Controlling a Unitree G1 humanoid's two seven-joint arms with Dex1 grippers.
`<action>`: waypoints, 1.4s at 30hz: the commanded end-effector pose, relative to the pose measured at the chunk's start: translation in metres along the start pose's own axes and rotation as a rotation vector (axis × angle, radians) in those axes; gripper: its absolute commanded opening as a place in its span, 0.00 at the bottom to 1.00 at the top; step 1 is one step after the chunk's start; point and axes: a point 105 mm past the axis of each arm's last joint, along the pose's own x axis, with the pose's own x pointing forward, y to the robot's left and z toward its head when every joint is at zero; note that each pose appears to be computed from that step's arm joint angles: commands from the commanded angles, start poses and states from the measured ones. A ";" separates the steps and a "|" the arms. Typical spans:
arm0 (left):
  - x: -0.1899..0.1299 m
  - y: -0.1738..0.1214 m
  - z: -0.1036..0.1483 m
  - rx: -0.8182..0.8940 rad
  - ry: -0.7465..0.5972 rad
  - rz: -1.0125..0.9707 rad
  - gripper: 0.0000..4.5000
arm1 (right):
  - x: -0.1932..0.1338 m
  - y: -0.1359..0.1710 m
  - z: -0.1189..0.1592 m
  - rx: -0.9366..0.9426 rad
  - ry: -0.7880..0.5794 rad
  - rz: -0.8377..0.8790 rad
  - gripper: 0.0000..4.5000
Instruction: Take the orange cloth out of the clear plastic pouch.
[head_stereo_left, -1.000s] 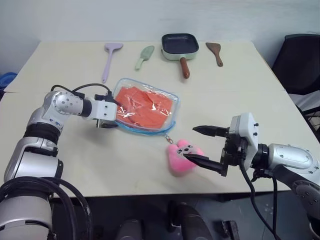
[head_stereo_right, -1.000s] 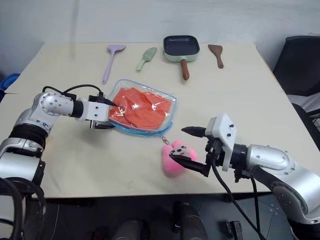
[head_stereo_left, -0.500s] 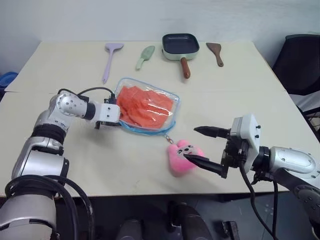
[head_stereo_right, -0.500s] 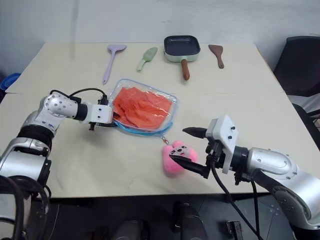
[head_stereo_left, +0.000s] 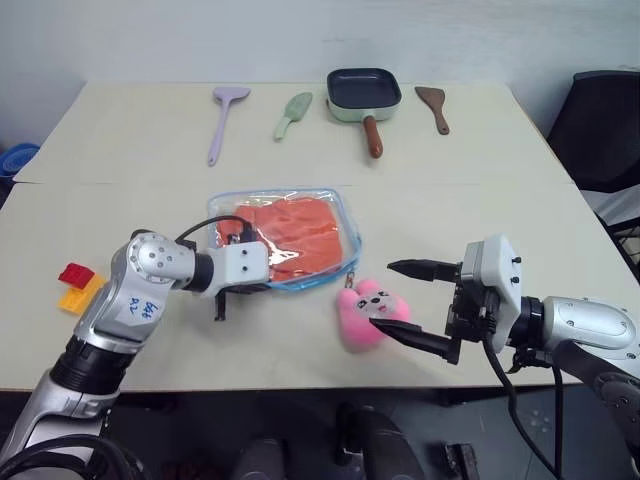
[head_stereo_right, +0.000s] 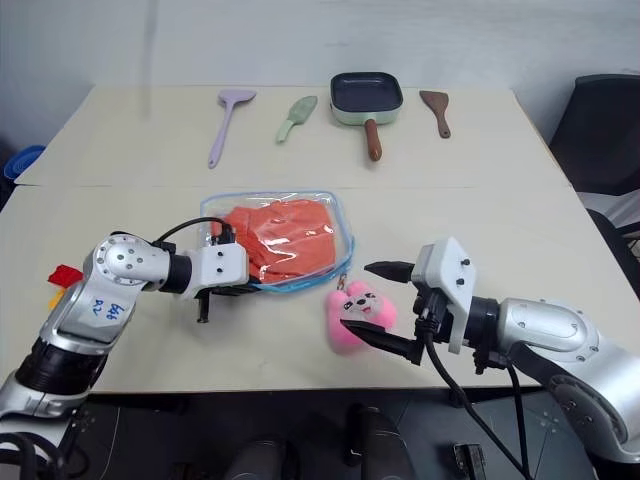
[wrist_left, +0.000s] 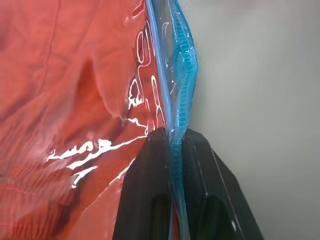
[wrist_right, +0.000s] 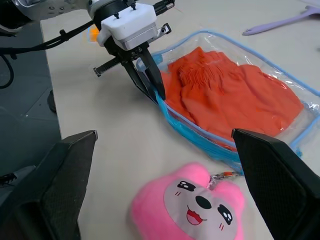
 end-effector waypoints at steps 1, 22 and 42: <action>-0.004 0.009 -0.006 0.090 0.033 0.070 0.10 | -0.001 0.000 0.005 -0.036 -0.008 0.010 1.00; 0.002 0.007 -0.002 0.471 -0.260 0.038 0.10 | -0.006 -0.006 0.003 -0.041 0.018 -0.001 1.00; -0.003 0.003 -0.010 0.449 -0.214 0.004 0.35 | -0.008 -0.006 0.000 -0.054 0.032 -0.003 1.00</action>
